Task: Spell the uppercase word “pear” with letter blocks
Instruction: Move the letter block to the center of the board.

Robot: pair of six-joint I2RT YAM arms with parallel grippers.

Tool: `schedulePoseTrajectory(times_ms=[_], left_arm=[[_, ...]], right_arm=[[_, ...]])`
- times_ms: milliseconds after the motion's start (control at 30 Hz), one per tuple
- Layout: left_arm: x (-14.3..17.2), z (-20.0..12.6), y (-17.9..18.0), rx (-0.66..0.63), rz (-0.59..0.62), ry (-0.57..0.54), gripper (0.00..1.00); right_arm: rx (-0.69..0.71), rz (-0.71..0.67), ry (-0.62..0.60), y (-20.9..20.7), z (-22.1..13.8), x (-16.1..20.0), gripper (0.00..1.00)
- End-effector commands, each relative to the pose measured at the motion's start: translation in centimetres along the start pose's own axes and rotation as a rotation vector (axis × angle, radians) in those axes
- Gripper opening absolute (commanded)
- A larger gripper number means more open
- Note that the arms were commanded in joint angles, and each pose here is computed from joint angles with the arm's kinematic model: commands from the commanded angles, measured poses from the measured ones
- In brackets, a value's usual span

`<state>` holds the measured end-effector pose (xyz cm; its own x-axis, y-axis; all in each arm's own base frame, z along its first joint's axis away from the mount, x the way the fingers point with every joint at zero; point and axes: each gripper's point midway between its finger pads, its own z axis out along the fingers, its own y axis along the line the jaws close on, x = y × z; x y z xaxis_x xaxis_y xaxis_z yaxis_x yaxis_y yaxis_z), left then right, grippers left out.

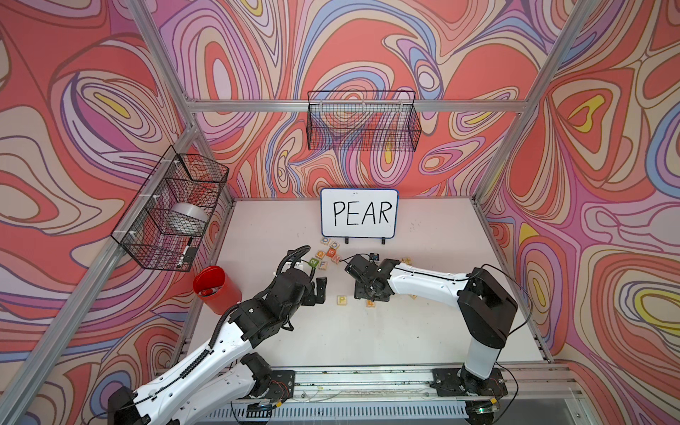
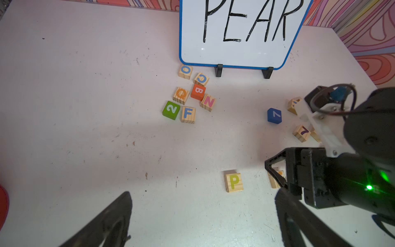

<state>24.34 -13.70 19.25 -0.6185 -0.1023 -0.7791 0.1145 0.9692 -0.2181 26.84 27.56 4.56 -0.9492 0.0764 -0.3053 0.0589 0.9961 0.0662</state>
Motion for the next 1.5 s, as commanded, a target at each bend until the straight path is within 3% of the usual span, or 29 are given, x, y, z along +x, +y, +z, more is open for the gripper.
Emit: schedulePoseTrajectory(times_ms=[0,367,833,1133,1467], left_arm=[[-0.5,-0.7,0.9,-0.031,-0.036,-0.022,1.00],[-0.6,-1.1,0.9,-0.018,-0.048,-0.027,1.00],[-0.6,-1.9,1.2,-0.026,-0.050,-0.018,1.00],[-0.8,-2.5,1.5,-0.022,-0.062,-0.032,1.00],[-1.1,-3.1,1.8,-0.021,-0.071,-0.052,1.00]], right_arm=[[0.039,-0.010,0.028,-0.7,0.6,1.2,0.67],[0.074,-0.054,0.062,-1.4,2.5,2.5,0.60],[0.045,-0.054,0.086,-0.6,3.4,3.2,0.34],[0.043,-0.055,0.055,0.2,2.6,2.6,0.31],[-0.041,-0.068,0.025,4.1,2.4,1.0,0.31]])
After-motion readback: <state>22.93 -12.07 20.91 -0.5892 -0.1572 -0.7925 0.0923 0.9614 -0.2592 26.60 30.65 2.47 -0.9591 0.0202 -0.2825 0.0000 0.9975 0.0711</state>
